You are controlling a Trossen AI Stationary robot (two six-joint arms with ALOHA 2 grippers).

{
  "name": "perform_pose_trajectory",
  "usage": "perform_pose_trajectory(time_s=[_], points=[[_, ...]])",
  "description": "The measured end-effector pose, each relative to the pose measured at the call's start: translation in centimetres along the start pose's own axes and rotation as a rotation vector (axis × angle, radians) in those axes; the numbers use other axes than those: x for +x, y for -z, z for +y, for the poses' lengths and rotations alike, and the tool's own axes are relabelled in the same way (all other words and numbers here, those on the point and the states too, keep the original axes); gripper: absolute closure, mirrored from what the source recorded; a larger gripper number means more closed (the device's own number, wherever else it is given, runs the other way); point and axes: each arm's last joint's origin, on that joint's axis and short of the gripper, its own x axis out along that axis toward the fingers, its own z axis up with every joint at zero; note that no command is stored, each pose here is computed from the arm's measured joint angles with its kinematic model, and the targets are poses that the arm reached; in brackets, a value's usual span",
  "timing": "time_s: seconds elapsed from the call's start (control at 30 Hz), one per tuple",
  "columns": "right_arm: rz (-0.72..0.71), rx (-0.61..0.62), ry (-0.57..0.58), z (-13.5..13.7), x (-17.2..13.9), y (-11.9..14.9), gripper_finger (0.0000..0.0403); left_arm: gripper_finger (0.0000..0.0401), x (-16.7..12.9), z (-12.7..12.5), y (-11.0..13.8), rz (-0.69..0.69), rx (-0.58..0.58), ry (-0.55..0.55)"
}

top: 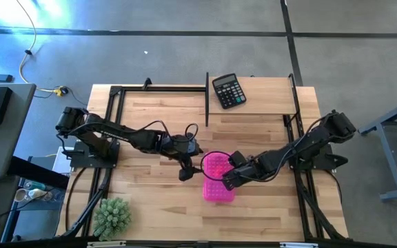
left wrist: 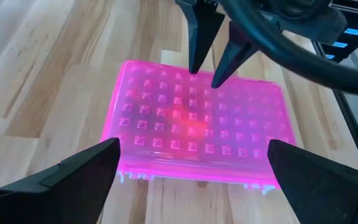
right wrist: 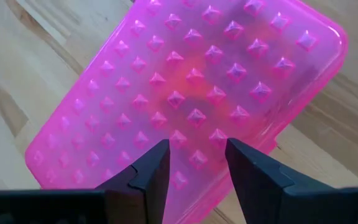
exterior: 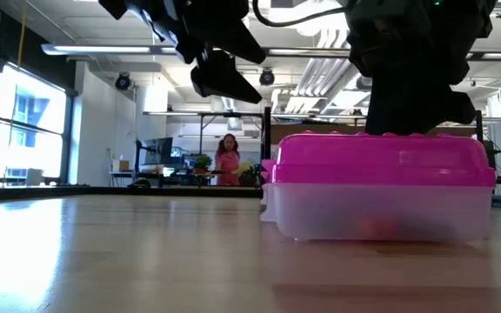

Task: Pack school essentials
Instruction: Close the pink supply box

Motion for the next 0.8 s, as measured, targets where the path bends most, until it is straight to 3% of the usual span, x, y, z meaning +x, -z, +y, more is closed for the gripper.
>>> perform_pose_trajectory(time_s=[0.33, 0.63, 0.8], points=[[-0.018, -0.051, 0.008, 0.6, -1.1, -0.5, 0.0249, 0.0001, 0.0, 0.1, 0.4, 0.045, 0.001, -0.01], [-0.006, 0.021, 0.232, -1.2, -2.0, -0.3, 0.0249, 0.0001, 0.0, -0.6, 1.0, 0.078, 0.044, -0.01], [0.093, 0.06, 0.235, -1.3, -1.8, 0.4, 0.0249, 0.0001, 0.0, -1.2, 1.2, 0.066, 0.062, -0.06]])
